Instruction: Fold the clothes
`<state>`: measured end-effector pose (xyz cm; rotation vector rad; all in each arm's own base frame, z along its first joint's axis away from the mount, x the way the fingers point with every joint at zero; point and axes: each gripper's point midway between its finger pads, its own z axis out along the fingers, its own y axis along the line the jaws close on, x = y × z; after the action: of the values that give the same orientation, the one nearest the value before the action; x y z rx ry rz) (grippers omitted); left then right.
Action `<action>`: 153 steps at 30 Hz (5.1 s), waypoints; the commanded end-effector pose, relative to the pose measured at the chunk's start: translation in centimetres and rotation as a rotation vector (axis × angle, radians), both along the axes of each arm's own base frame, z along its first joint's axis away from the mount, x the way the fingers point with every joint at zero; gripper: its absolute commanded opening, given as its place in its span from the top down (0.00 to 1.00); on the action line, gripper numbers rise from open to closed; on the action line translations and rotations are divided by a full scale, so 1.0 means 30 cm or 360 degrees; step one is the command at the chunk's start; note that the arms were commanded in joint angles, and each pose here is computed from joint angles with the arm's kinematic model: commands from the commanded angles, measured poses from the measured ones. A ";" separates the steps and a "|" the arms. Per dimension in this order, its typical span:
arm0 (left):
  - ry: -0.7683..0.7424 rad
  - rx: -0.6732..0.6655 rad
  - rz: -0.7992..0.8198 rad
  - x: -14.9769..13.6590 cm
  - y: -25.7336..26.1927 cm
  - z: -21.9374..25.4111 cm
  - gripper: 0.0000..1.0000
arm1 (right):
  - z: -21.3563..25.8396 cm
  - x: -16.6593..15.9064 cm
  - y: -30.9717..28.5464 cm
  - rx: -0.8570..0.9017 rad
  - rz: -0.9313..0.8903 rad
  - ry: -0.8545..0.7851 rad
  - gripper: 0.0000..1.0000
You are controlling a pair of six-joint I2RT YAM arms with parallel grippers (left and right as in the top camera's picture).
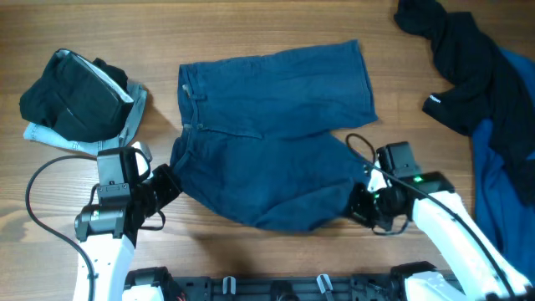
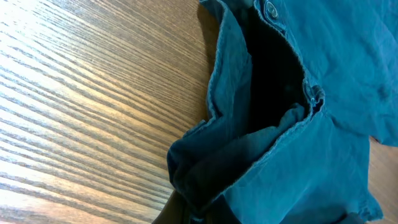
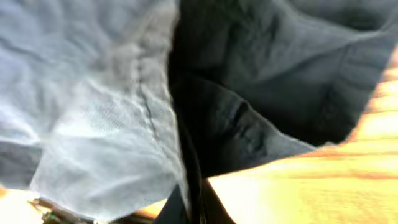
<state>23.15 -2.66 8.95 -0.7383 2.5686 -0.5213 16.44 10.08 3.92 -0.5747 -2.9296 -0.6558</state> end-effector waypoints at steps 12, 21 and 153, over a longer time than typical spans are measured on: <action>-0.0060 0.0040 -0.0060 0.022 0.003 0.025 0.96 | 0.201 0.094 -0.097 -0.0289 0.0033 -0.0313 0.96; -0.0058 0.0039 -0.0060 0.022 0.003 0.025 0.96 | 0.010 0.178 -0.030 -0.0179 0.0098 -0.0049 0.95; -0.0439 0.0060 -0.0613 0.532 -0.340 0.029 0.96 | 0.415 0.724 0.465 0.0620 0.0956 -0.1462 0.96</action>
<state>38.49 -12.68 12.00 -0.1008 2.4113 -0.6186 39.39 19.45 21.11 0.6978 -3.4284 -1.6088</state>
